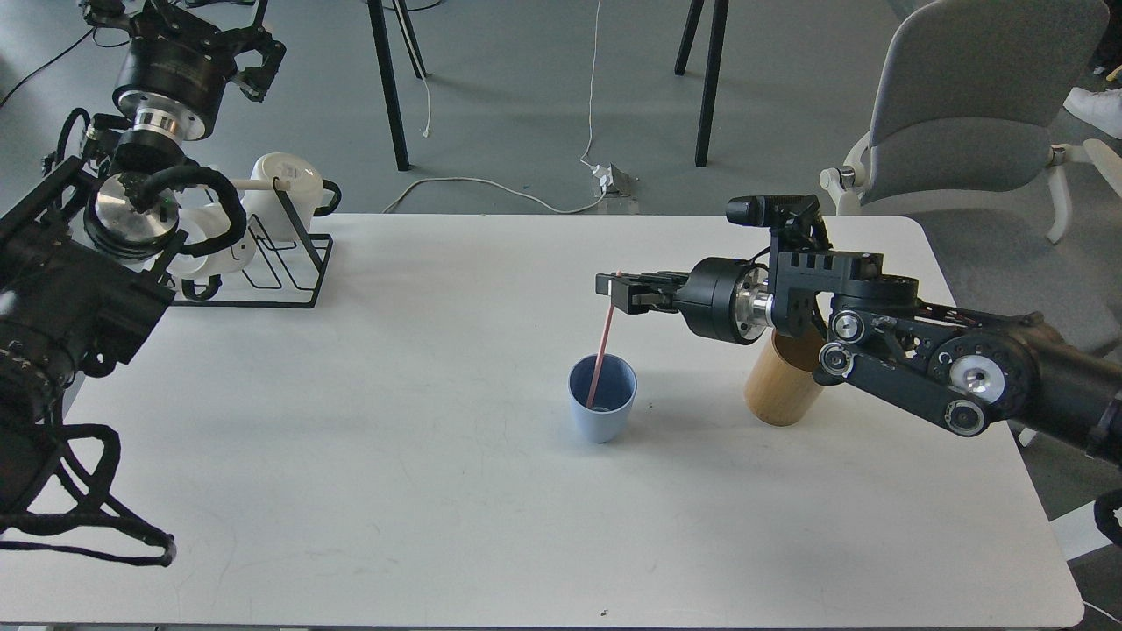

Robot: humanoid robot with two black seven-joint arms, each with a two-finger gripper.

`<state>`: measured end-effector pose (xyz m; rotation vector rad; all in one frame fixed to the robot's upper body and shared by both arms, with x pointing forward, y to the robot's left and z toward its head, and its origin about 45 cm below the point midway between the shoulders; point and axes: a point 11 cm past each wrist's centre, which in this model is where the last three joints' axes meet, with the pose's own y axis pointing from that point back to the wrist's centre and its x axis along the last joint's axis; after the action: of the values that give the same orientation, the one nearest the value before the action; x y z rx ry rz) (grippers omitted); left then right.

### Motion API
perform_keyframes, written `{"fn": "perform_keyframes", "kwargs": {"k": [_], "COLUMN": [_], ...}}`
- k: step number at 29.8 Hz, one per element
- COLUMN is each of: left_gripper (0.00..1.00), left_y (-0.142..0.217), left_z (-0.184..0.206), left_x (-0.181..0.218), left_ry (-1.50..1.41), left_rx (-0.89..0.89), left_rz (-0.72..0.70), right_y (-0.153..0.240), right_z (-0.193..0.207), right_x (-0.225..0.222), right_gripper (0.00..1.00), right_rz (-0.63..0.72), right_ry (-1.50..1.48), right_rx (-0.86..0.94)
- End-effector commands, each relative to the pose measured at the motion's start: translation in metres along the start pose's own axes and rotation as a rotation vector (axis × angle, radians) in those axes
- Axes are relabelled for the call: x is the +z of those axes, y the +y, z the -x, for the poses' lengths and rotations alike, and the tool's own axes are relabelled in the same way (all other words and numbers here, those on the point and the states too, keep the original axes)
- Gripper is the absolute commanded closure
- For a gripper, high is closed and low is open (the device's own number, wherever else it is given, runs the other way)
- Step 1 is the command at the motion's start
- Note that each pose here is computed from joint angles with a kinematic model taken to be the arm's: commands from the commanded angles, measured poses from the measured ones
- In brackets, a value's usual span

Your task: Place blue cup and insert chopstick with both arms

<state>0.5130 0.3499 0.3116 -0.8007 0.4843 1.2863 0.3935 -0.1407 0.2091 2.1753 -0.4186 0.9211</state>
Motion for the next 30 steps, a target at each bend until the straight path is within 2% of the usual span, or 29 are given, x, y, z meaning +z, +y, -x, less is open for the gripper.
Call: {"fn": "perform_keyframes", "kwargs": {"k": [1,3,5,6,8,13,16,19,24,30], "left_gripper": [0.0,0.0,0.0,0.0,0.0,0.0,0.0,0.0,0.0,0.0], "left_y": [0.0,0.0,0.0,0.0,0.0,0.002,0.002,0.003,0.005,0.008], "left_z": [0.0,0.0,0.0,0.0,0.0,-0.004,-0.005,-0.005,-0.009,-0.015], "left_x": [0.0,0.0,0.0,0.0,0.001,0.007,0.007,0.007,0.003,0.0], "left_ry": [0.0,0.0,0.0,0.0,-0.001,-0.011,-0.013,-0.014,-0.013,-0.014], "left_rx": [0.0,0.0,0.0,0.0,0.001,0.008,0.01,0.009,0.019,0.037], "left_rz": [0.0,0.0,0.0,0.0,0.001,0.009,0.005,0.002,-0.002,-0.012], "right_y": [0.0,0.0,0.002,0.003,0.009,0.039,0.064,0.085,0.12,0.137], "right_z": [0.0,-0.001,-0.007,-0.012,-0.035,-0.105,-0.144,-0.166,-0.185,-0.163], "right_x": [-0.001,0.0,-0.001,-0.002,-0.004,0.007,0.024,0.045,0.086,0.134], "right_gripper": [0.54,0.49,0.4,0.3,0.02,0.01,0.0,0.0,0.0,0.0], "right_rz": [-0.003,-0.004,-0.009,-0.015,-0.026,-0.05,-0.109,-0.175,-0.276,-0.426], "right_ry": [-0.006,-0.008,-0.014,-0.019,-0.036,-0.195,-0.44,-0.678,-1.005,-1.419], "right_rx": [0.0,0.002,0.018,0.034,0.102,0.339,0.493,0.599,0.771,0.9]}}
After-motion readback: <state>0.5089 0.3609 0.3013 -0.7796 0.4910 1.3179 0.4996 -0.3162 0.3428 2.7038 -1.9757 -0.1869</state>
